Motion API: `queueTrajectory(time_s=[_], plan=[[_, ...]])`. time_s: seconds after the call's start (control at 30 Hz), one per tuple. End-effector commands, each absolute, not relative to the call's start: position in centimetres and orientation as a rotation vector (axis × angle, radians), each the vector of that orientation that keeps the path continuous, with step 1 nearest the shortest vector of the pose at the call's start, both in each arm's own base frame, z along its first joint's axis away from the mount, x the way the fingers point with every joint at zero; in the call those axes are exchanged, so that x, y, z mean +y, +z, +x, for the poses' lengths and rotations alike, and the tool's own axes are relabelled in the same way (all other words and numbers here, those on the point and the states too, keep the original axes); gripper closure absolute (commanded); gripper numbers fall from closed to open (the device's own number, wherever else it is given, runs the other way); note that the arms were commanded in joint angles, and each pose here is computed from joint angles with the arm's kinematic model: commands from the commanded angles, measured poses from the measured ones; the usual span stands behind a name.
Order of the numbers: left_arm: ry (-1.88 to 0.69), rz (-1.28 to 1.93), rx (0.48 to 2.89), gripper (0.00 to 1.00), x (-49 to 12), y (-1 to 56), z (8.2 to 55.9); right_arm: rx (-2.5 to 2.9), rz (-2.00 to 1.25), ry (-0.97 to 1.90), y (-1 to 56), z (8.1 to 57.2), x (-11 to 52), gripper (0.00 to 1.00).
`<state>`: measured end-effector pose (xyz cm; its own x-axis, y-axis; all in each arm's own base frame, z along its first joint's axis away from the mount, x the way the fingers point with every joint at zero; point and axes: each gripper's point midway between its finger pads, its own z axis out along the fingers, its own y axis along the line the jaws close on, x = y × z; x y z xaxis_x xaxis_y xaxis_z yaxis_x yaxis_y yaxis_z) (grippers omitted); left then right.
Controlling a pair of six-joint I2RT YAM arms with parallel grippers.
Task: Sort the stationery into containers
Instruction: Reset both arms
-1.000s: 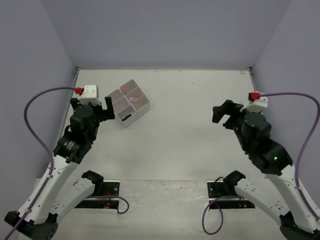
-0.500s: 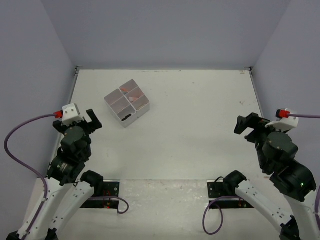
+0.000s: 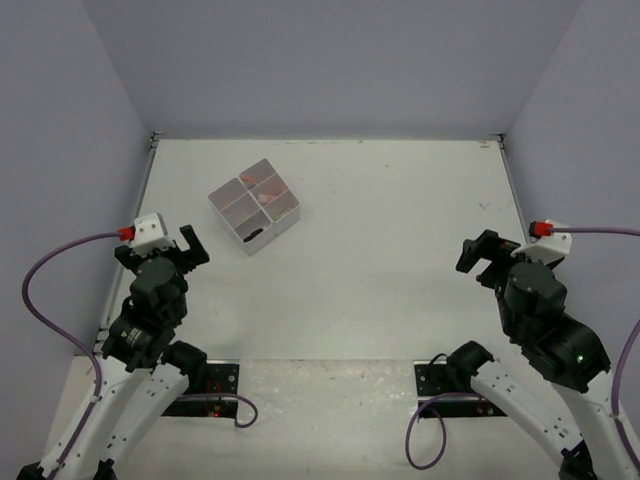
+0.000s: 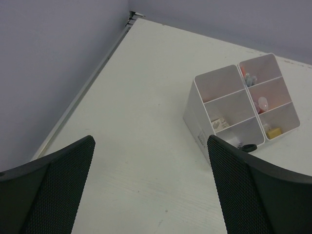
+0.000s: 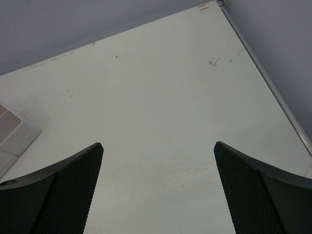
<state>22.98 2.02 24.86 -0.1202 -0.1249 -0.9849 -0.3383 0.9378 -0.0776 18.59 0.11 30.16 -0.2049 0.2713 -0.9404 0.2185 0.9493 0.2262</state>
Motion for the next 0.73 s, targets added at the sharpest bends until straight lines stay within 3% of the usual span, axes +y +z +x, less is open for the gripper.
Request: queueTrajectory(time_s=[0.0, 0.7], plan=[[0.166, -0.353, 1.621, 0.0, 2.1, 25.6, 23.1, 1.759, 0.43, 0.05, 30.3, 19.8, 0.3, 0.01], [0.114, -0.361, 1.597, 0.0, 1.5, 24.4, 23.4, 1.727, 0.46, 0.093, 28.1, 21.2, 1.4, 0.01]])
